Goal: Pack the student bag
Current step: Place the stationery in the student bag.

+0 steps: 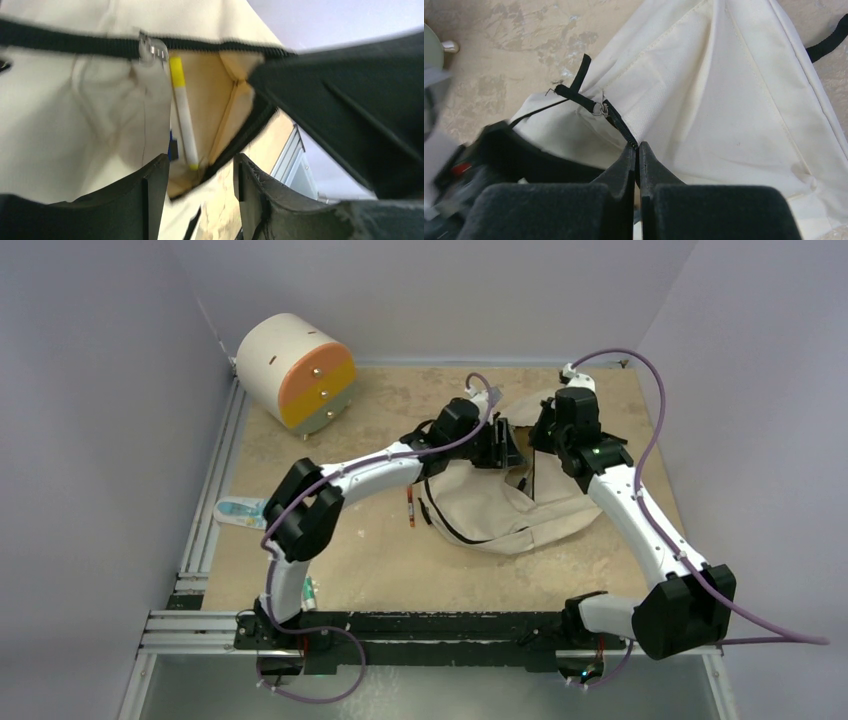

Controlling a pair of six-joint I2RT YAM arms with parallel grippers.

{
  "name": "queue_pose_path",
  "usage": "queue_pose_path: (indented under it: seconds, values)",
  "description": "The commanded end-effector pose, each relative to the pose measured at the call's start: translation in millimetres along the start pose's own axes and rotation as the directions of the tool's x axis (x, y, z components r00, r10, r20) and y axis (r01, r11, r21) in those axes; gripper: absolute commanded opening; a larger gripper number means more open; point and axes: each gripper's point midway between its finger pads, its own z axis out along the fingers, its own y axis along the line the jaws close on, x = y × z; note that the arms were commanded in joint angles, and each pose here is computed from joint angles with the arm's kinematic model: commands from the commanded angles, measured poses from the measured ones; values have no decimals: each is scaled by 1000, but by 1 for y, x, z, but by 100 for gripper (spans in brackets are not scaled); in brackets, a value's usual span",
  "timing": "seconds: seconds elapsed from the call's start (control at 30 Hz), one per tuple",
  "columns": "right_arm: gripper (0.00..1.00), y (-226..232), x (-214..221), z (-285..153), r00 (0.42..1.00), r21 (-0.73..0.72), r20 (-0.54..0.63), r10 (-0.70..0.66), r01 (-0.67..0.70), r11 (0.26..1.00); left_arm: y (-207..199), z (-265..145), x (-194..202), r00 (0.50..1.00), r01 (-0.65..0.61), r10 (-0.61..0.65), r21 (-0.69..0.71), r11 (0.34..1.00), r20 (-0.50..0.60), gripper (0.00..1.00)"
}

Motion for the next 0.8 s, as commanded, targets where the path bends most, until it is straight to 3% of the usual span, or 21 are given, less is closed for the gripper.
queue_pose_path:
  seconds: [0.0, 0.1, 0.37, 0.6, 0.77]
  values:
    - [0, 9, -30, -15, 993, -33, 115, 31, -27, 999, -47, -63, -37, 982, -112, 103, 49, 992, 156, 48]
    - [0, 5, -31, -14, 993, -16, 118, 25, -23, 1000, -38, -92, -27, 977, -123, 121, 5, 992, 175, 47]
    - [0, 1, -26, -10, 993, 1, 118, 18, -19, 1000, 25, -158, -10, 957, -111, 183, -299, 948, 223, 47]
    - [0, 0, -25, -9, 993, 4, 114, 16, -16, 1000, 98, -199, 12, 964, 55, 81, -490, 870, 253, 47]
    - [0, 1, -23, -9, 994, -1, 110, 14, -14, 1000, 131, -213, 25, 970, 108, 42, -582, 806, 239, 47]
